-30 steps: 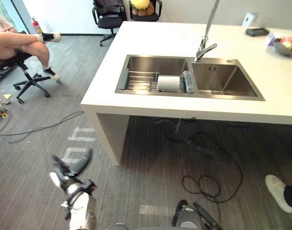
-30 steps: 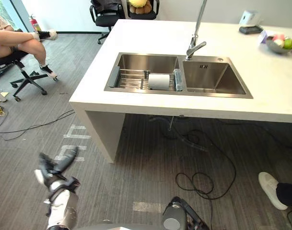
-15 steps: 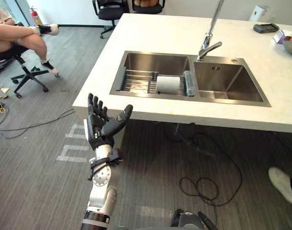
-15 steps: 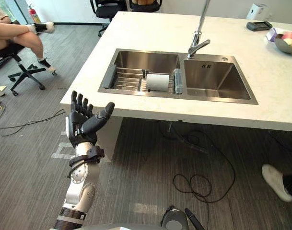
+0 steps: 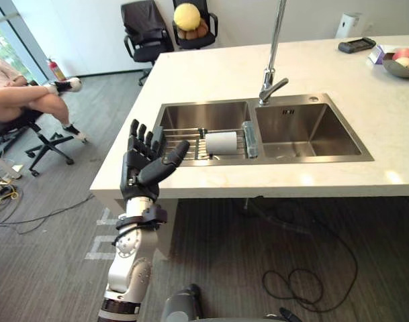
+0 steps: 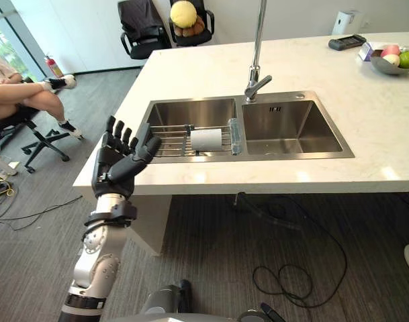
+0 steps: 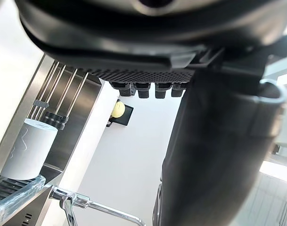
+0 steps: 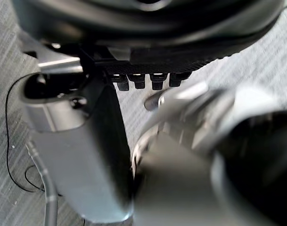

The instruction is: Walk over to the sink, pick up the cup, carry it to the dishwasher, place the cup inside the dishwasher, then close the dishwasher door

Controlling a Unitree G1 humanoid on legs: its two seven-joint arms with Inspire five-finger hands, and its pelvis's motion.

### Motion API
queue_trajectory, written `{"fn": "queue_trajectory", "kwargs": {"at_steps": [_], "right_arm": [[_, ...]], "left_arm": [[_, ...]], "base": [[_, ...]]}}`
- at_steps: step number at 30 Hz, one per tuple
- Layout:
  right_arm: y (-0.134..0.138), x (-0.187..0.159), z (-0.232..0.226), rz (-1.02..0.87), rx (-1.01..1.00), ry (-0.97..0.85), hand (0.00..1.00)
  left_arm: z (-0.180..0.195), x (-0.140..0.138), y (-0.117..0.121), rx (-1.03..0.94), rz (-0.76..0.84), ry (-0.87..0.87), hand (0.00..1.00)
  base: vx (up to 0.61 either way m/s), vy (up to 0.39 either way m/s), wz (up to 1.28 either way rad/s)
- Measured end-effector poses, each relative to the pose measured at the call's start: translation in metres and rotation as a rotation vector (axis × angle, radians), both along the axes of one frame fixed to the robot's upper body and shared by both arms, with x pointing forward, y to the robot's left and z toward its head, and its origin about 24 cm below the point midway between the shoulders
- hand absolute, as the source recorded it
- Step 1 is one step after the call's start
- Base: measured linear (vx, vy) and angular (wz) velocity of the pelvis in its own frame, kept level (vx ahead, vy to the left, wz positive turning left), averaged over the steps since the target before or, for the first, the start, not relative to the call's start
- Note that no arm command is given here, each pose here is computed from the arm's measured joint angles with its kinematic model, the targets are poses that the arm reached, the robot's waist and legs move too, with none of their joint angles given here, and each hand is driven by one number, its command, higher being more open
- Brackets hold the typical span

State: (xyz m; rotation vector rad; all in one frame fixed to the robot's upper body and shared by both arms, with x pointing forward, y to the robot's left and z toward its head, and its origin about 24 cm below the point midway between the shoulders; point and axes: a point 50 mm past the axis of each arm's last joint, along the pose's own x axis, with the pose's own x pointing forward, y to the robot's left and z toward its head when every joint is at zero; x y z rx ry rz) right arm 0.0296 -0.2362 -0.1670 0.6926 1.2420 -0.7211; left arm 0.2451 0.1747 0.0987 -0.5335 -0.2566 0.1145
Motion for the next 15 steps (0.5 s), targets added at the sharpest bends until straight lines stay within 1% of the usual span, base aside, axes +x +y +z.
{"fn": "queue_trajectory", "kwargs": {"at_steps": [4,6,8,10,15], "right_arm": [[-0.005,-0.004,0.001,0.025,-0.026,0.014,1.0],[-0.001,-0.006,0.0,0.026,-0.02,0.029,1.0],[0.001,-0.008,-0.001,0.009,-0.014,0.032,1.0],[0.001,-0.012,-0.001,0.001,-0.009,0.033,1.0],[0.002,-0.016,-0.001,-0.011,0.003,0.016,1.0]], "left_arm": [[-0.002,-0.001,0.002,0.001,-0.012,0.007,1.0],[-0.004,0.001,0.0,0.03,-0.03,0.023,1.0],[-0.015,0.006,-0.002,0.055,-0.052,0.073,1.0],[-0.024,0.008,-0.009,0.079,-0.078,0.114,1.0],[-0.019,0.011,-0.025,0.143,-0.136,0.095,1.0]], "base": [[0.2,0.115,-0.1],[0.16,0.042,0.1],[0.11,-0.009,0.31],[0.07,-0.062,0.2],[0.01,-0.074,0.12]]}}
